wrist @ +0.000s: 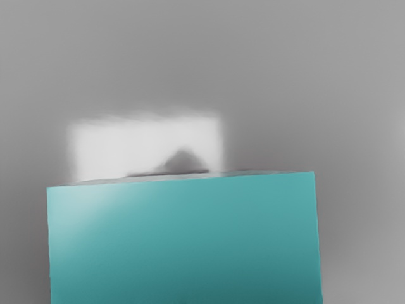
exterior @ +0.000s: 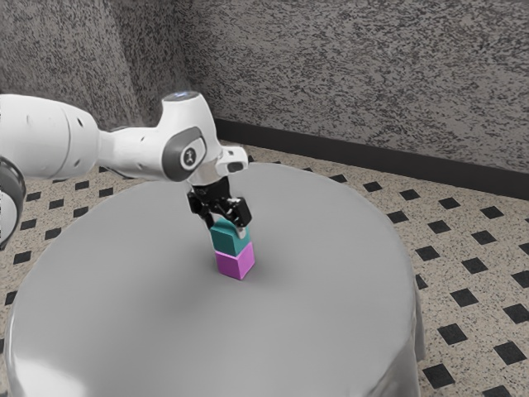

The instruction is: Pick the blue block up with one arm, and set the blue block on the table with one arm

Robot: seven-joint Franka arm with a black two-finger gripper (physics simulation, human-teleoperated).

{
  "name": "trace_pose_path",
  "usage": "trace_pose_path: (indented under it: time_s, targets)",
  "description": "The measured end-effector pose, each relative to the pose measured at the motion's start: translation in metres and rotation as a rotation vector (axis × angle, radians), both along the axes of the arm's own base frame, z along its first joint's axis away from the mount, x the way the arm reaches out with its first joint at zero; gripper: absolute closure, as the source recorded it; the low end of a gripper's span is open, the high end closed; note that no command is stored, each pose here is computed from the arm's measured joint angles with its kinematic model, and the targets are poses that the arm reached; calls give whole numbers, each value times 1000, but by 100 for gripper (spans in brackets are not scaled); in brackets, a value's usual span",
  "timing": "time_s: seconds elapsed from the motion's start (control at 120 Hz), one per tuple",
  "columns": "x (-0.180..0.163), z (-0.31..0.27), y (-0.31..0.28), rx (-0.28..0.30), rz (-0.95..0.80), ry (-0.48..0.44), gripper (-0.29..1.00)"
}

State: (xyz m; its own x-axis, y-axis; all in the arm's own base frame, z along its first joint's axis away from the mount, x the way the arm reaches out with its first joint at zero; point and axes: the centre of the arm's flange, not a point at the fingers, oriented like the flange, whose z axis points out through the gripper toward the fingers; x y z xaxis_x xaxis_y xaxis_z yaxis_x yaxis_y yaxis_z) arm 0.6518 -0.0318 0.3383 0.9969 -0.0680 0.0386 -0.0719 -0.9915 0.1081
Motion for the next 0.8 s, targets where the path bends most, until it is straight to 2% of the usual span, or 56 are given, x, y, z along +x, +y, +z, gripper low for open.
trace_pose_path:
  time_s: [0.342,0.383,0.483,0.558,0.7,0.8]
  targets:
    - [2,-17,0,-7,-3,8,1]
    - [2,-17,0,-7,-4,6,7]
    - [3,-17,1,-4,-4,1,29]
    - [3,-13,1,3,-4,-7,38]
    - [-4,53,3,17,-3,-92,38]
    - [-15,93,36,43,40,-106,36]
